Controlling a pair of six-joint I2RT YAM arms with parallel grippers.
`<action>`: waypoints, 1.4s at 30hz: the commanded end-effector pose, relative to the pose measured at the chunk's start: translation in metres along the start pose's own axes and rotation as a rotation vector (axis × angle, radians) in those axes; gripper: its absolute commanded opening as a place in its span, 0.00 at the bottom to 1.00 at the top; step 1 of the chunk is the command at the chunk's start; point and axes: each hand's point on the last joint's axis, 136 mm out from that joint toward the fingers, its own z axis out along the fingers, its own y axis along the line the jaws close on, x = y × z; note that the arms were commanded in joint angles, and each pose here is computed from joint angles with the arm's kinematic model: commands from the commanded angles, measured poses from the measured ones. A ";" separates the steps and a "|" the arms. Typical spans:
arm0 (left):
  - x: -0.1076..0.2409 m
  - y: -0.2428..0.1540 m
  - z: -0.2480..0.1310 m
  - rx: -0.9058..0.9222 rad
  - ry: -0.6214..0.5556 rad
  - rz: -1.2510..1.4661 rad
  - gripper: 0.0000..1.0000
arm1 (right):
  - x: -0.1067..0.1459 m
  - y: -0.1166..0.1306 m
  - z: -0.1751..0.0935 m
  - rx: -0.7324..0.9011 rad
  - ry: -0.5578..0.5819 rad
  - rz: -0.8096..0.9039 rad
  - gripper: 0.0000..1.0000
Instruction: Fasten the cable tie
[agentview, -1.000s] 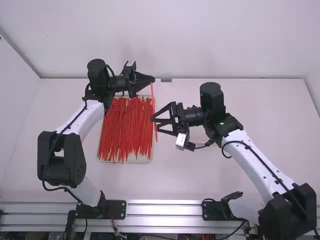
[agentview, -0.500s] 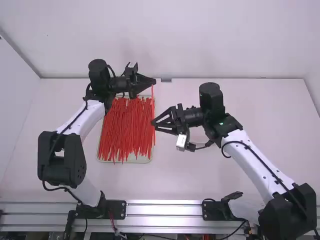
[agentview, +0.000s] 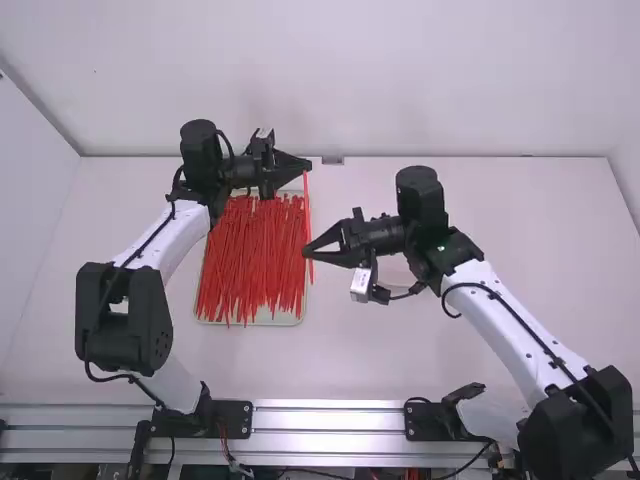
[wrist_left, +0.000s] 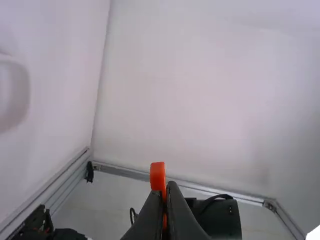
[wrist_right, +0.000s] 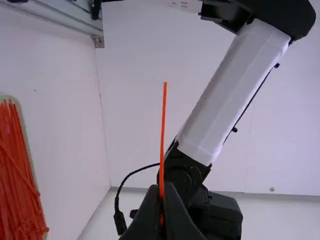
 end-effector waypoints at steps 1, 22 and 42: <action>0.001 -0.013 0.001 0.012 -0.009 0.074 0.02 | -0.001 0.003 -0.001 0.004 -0.012 0.098 0.00; 0.002 -0.012 0.003 0.008 -0.006 0.529 0.02 | 0.013 -0.002 -0.003 0.024 0.055 0.668 0.00; 0.016 -0.016 0.002 0.057 0.055 1.251 0.02 | 0.019 -0.050 -0.026 0.138 -0.011 1.046 0.00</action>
